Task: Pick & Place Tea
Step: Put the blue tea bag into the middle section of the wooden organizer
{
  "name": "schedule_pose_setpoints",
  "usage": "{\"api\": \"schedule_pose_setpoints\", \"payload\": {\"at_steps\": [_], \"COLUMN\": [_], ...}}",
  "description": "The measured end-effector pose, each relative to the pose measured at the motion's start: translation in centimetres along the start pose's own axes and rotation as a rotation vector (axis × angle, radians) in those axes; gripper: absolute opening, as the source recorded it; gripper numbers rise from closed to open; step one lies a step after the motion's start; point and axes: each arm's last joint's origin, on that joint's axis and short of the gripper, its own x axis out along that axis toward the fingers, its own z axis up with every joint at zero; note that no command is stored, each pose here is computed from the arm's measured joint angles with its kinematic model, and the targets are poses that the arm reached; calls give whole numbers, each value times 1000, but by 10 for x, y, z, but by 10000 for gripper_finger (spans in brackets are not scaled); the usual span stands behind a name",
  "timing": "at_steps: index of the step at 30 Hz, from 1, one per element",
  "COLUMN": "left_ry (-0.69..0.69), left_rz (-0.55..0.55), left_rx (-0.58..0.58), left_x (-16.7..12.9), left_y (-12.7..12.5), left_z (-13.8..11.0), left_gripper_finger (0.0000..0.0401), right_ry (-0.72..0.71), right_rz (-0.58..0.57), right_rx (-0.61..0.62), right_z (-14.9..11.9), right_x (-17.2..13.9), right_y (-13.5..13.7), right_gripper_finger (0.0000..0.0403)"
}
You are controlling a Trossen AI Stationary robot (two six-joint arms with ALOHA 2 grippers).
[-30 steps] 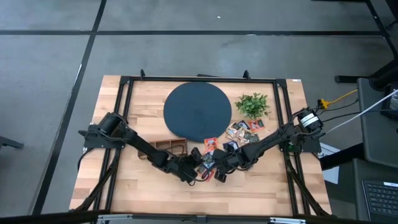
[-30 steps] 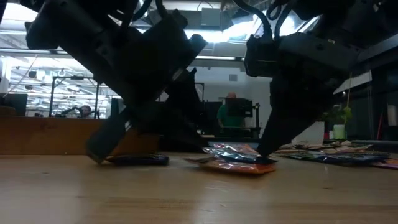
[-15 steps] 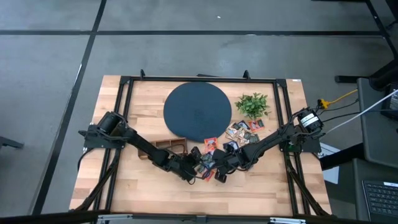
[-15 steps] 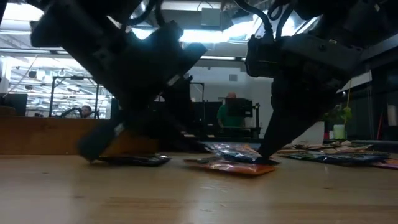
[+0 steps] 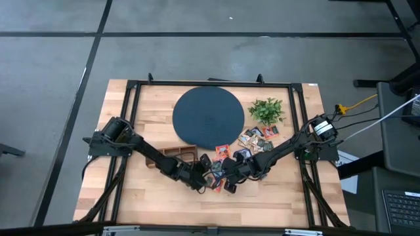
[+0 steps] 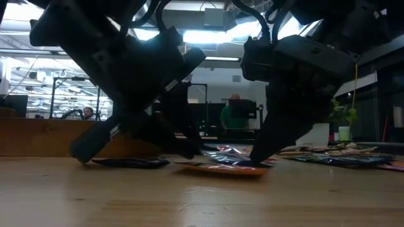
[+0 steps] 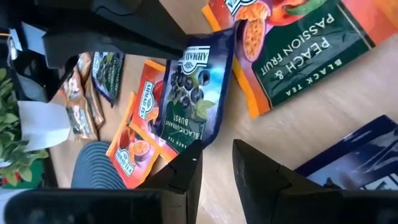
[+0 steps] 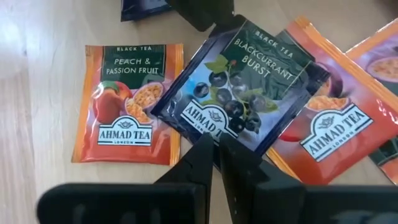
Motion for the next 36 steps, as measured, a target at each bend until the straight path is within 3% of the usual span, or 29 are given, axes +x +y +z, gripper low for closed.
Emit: {"api": "schedule_pose_setpoints", "payload": {"at_steps": [17, 24, 36], "left_ry": [58, -36, -18], "left_rz": [94, -29, -10], "left_rx": [-40, -20, -27], "left_x": [-1, -1, 3], "left_y": [2, -2, 1], "left_z": [0, 3, 0], "left_gripper_finger": [86, 86, 86], "right_ry": [5, 2, -11], "right_rz": [13, 15, 27], "right_rx": [-6, -6, -24], "right_z": [0, 1, 2], "right_x": [0, 1, 1], "right_y": [0, 0, 0], "right_gripper_finger": [35, 35, 35]}}
